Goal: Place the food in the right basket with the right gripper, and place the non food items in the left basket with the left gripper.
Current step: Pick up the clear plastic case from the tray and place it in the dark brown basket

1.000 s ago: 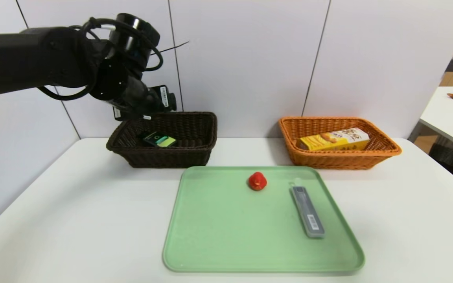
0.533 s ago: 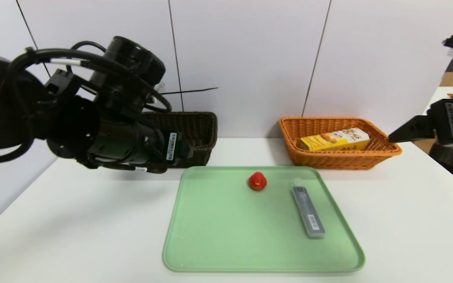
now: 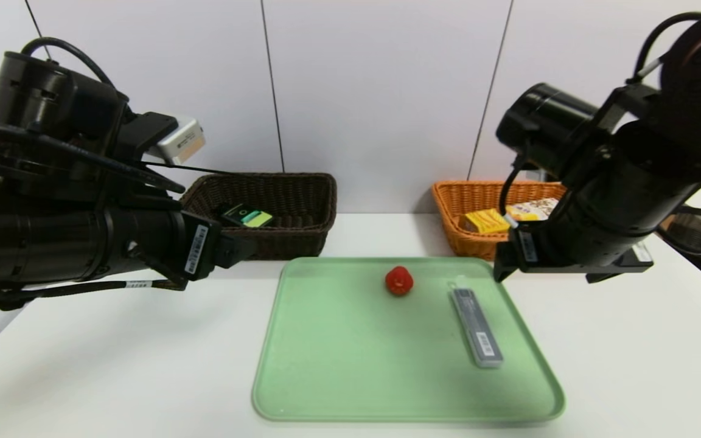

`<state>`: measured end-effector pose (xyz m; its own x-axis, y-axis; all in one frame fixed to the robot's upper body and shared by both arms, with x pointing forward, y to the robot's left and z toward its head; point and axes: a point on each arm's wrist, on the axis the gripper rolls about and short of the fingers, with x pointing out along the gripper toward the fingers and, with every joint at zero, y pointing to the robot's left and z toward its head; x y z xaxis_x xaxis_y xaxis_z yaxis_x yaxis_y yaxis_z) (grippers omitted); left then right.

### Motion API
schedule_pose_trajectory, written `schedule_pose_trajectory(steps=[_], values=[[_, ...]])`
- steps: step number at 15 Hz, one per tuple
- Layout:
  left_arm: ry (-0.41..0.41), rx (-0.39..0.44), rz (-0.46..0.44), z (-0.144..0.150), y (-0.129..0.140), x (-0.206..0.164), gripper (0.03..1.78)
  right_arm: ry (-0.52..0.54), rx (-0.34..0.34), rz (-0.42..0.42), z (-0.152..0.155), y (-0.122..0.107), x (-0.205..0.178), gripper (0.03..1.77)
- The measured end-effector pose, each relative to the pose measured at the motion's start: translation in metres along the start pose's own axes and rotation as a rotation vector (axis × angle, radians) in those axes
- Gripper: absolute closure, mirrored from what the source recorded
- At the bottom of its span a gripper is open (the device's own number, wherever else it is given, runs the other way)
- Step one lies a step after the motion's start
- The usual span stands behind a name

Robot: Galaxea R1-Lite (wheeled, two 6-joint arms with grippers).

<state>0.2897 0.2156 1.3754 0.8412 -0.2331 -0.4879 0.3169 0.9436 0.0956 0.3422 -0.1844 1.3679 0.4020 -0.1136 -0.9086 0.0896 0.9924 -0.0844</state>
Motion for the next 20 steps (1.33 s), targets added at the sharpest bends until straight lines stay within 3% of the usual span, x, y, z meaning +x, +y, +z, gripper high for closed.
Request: schedule_pose_trajectory(steps=[5, 20], values=[[0.001, -0.033, 0.005, -0.007, 0.004, -0.007, 0.12, 0.134, 0.008, 0.035, -0.001, 0.029, 0.033, 0.10], [0.002, -0.052, 0.026, -0.007, 0.010, -0.006, 0.12, 0.214, 0.005, 0.071, 0.006, 0.046, 0.074, 0.10]])
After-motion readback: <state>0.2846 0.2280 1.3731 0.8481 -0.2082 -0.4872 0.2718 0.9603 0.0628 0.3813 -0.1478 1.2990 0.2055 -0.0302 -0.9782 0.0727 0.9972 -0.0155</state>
